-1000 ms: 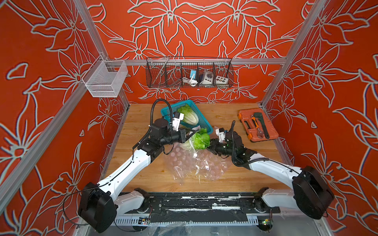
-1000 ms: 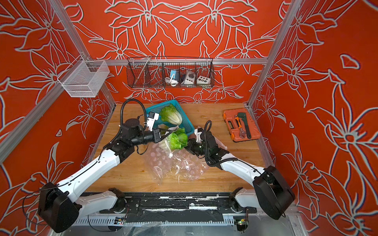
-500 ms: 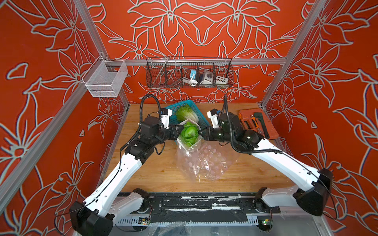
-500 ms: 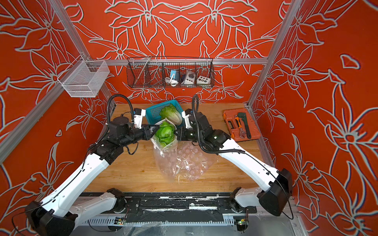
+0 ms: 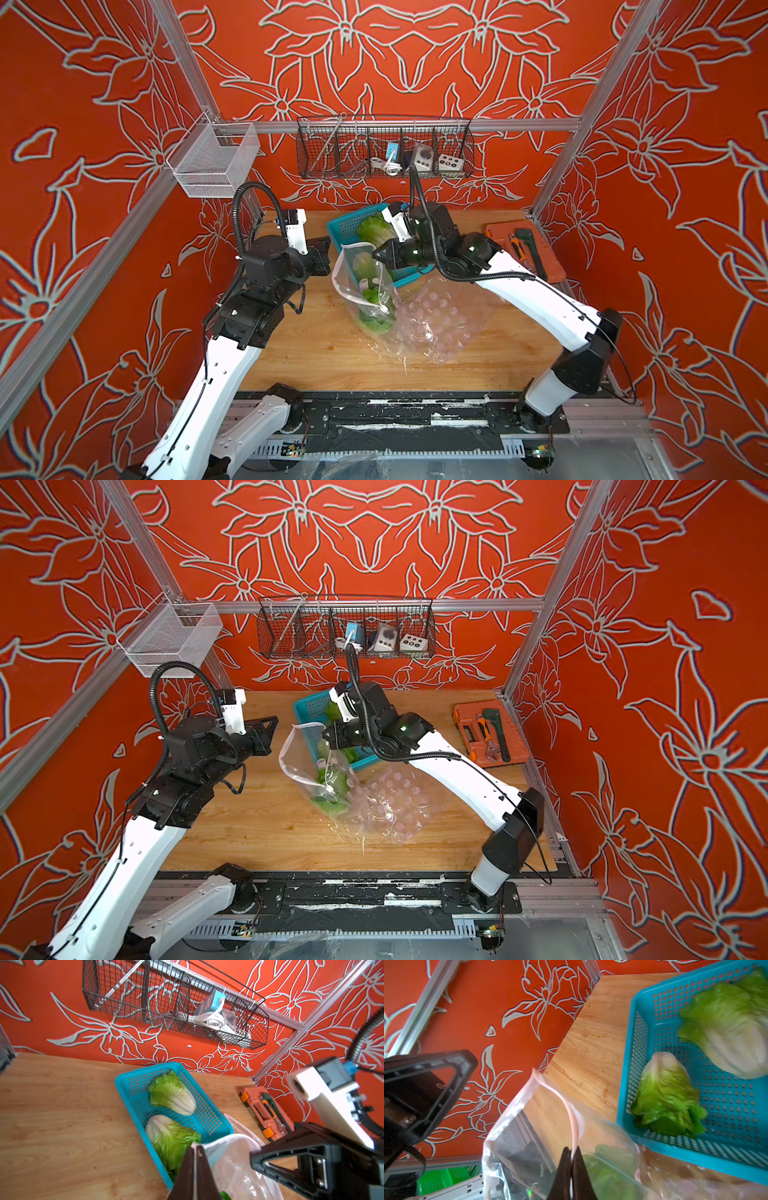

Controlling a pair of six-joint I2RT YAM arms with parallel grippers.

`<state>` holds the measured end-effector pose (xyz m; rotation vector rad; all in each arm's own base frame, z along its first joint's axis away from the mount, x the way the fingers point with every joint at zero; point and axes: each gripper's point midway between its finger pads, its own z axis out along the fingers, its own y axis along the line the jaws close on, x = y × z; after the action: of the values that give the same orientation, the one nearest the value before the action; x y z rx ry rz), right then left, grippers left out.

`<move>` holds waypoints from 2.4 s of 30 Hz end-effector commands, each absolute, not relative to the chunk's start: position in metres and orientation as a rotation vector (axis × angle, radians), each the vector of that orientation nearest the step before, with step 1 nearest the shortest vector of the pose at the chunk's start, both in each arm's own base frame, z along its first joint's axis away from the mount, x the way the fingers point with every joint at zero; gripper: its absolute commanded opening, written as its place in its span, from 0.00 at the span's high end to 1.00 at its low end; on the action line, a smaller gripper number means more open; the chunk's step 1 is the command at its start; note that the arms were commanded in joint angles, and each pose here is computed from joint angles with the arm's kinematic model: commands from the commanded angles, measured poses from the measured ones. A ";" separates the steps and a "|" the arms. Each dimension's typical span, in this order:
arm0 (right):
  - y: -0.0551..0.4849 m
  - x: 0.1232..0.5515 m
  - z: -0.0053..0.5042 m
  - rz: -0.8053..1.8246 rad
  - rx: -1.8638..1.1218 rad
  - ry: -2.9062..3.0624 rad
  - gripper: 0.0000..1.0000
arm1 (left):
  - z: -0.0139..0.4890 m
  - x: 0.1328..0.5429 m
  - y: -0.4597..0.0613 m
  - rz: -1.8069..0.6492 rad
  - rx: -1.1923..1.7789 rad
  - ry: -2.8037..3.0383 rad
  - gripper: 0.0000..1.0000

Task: Put the chinese cabbages into a zipper bag and zip it
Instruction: Adjust the zipper food storage bag at the center of the board, then pick up the Chinese cabbage from the basket.

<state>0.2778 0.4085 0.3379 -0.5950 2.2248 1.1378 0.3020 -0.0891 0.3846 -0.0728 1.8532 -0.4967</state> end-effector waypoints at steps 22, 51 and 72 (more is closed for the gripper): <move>0.445 0.283 0.357 1.394 -0.515 2.145 1.00 | 0.323 0.256 -0.089 -0.666 -0.207 2.003 1.00; 0.358 0.355 0.249 1.011 -0.310 2.429 0.41 | 0.284 0.318 -0.119 -0.651 0.005 2.057 1.00; 0.375 0.396 0.122 0.726 -0.288 2.715 0.31 | 0.310 0.312 -0.102 -0.559 -0.013 1.975 1.00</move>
<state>0.3928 0.3697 0.1120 -0.2352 2.7393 0.7217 0.3146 -0.1008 0.2846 -0.0441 2.0509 -0.5370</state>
